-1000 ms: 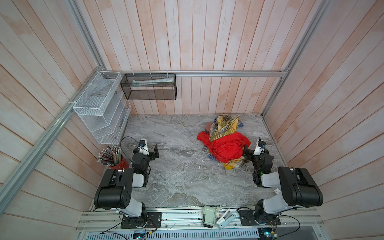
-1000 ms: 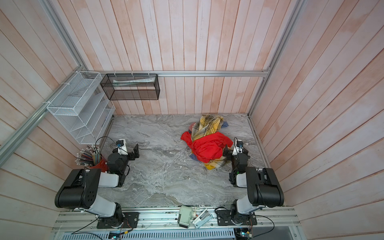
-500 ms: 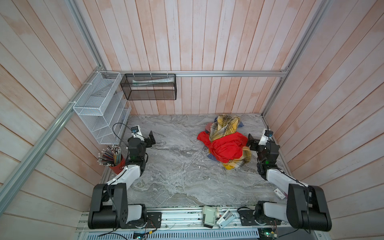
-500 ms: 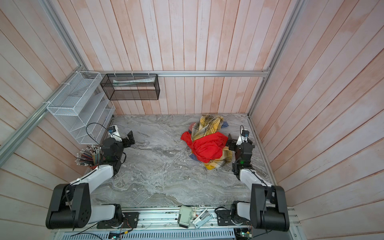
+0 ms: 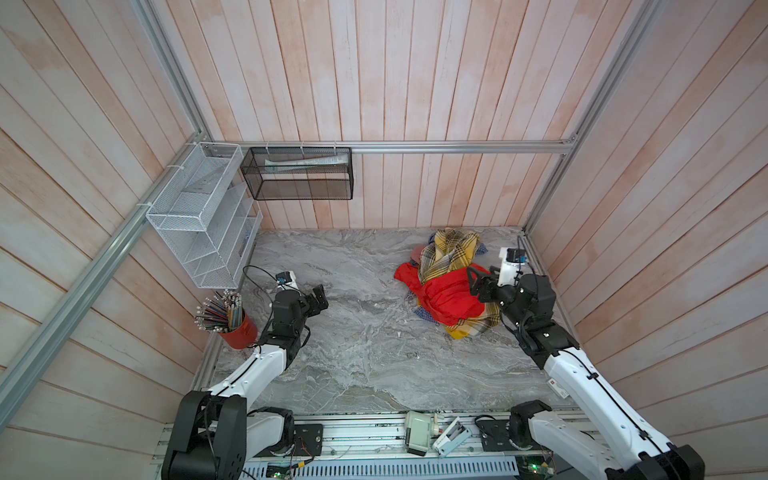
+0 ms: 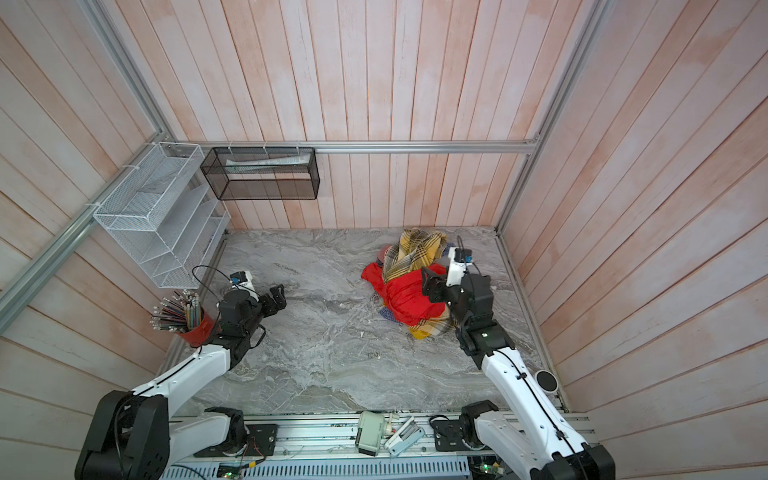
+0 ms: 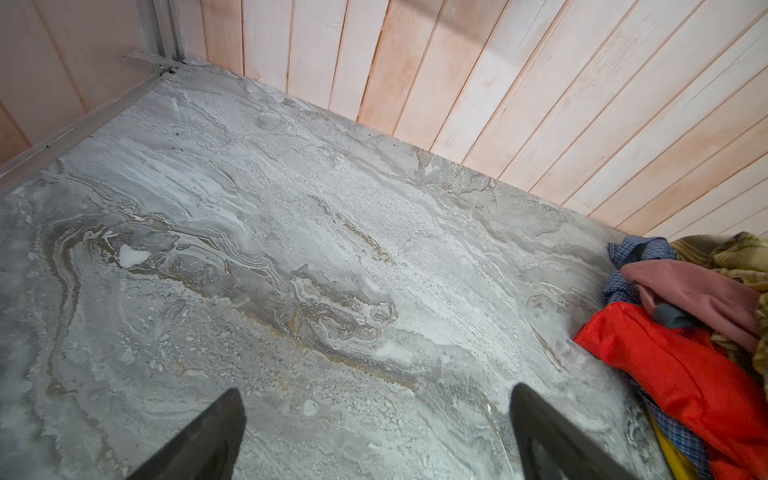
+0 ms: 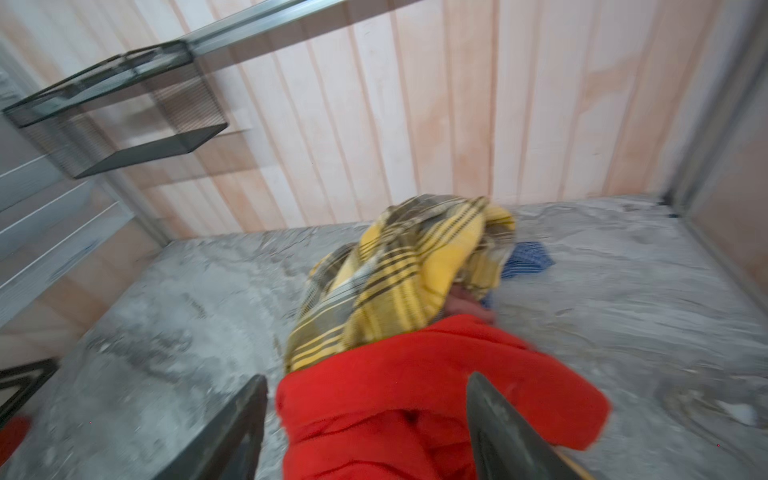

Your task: Pick out a specific cloth from the pile

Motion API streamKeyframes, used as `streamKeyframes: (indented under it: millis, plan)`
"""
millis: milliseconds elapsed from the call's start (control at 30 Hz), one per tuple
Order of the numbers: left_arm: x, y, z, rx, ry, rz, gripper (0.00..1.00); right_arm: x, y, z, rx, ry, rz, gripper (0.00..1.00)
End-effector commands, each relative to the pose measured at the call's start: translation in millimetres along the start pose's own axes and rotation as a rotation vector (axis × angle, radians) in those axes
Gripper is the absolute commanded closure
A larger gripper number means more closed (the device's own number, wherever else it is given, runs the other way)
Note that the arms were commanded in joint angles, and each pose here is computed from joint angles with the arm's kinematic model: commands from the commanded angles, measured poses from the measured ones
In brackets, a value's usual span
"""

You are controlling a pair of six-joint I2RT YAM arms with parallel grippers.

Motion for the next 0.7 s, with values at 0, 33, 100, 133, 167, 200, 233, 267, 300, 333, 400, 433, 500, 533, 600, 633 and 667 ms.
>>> streamKeyframes:
  millis: [0,33,100,133,167,200,233,267,300,333,400,433,500,533,600,633,667]
  plan:
    - [-8.6,-4.5,8.3,-0.006,0.014,-0.021,0.0,28.8,-1.5,-32.5,0.14,0.035,-0.016,0.26]
    - [-9.1,-4.8,6.8,-0.004,0.022,-0.028,0.0,36.1,-4.0,-46.9,0.185,0.05,-0.021,0.27]
    - [-8.3,-4.6,2.9,0.001,0.036,-0.035,0.0,49.7,-5.1,-72.8,0.27,0.081,-0.036,0.29]
    - [-7.1,-4.1,1.2,0.005,0.038,-0.034,0.0,53.2,-4.9,-85.1,0.309,0.103,-0.058,0.3]
    - [-6.0,-3.4,-1.1,0.011,0.04,-0.032,0.0,53.1,-3.8,-94.8,0.341,0.127,-0.103,0.31]
    - [-5.8,-2.2,-1.5,0.011,0.039,-0.032,0.0,50.6,-2.6,-99.6,0.355,0.142,-0.152,0.32]
    - [-5.4,-0.8,-2.6,0.014,0.037,-0.034,0.0,47.2,-2.1,-102.3,0.362,0.156,-0.198,0.31]
    - [-5.2,0.8,-2.8,0.012,0.036,-0.035,0.0,42.8,-1.0,-102.2,0.361,0.164,-0.241,0.31]
    - [-5.3,2.1,-3.0,0.012,0.032,-0.037,0.0,39.1,-0.6,-101.4,0.356,0.167,-0.273,0.31]
    - [-5.0,3.4,-3.2,0.012,0.027,-0.037,0.0,35.0,-0.7,-99.0,0.343,0.166,-0.304,0.31]
    - [-3.2,5.2,-4.2,0.011,0.021,-0.031,0.0,29.9,-1.4,-95.7,0.321,0.165,-0.345,0.3]
    - [-2.5,6.0,-3.9,0.009,0.019,-0.027,0.0,28.2,-2.5,-95.1,0.317,0.163,-0.357,0.3]
    - [-1.3,6.9,-4.3,0.008,0.017,-0.022,0.0,25.2,-5.3,-97.6,0.332,0.159,-0.381,0.29]
    - [-0.6,7.2,-5.1,0.01,0.018,-0.019,0.0,23.4,-6.5,-100.6,0.351,0.153,-0.396,0.29]
    - [-0.1,7.6,-6.8,0.015,0.017,-0.019,0.0,17.4,-6.1,-110.6,0.407,0.152,-0.441,0.28]
    - [-0.1,8.3,-7.0,0.015,0.017,-0.02,0.0,11.5,-3.2,-116.1,0.429,0.135,-0.485,0.26]
    - [0.0,8.8,-7.0,0.015,0.018,-0.019,0.0,5.9,0.1,-122.8,0.458,0.141,-0.513,0.24]
Point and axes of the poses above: each gripper's point midway between its finger pads, its own y axis back along the fingers, its own x axis along the line the jaws close on, z = x × y, the point moved 2 cm from there along y, back along the fingers, and after that the axes turned 8 degrees about y, right-handed, at the moved point
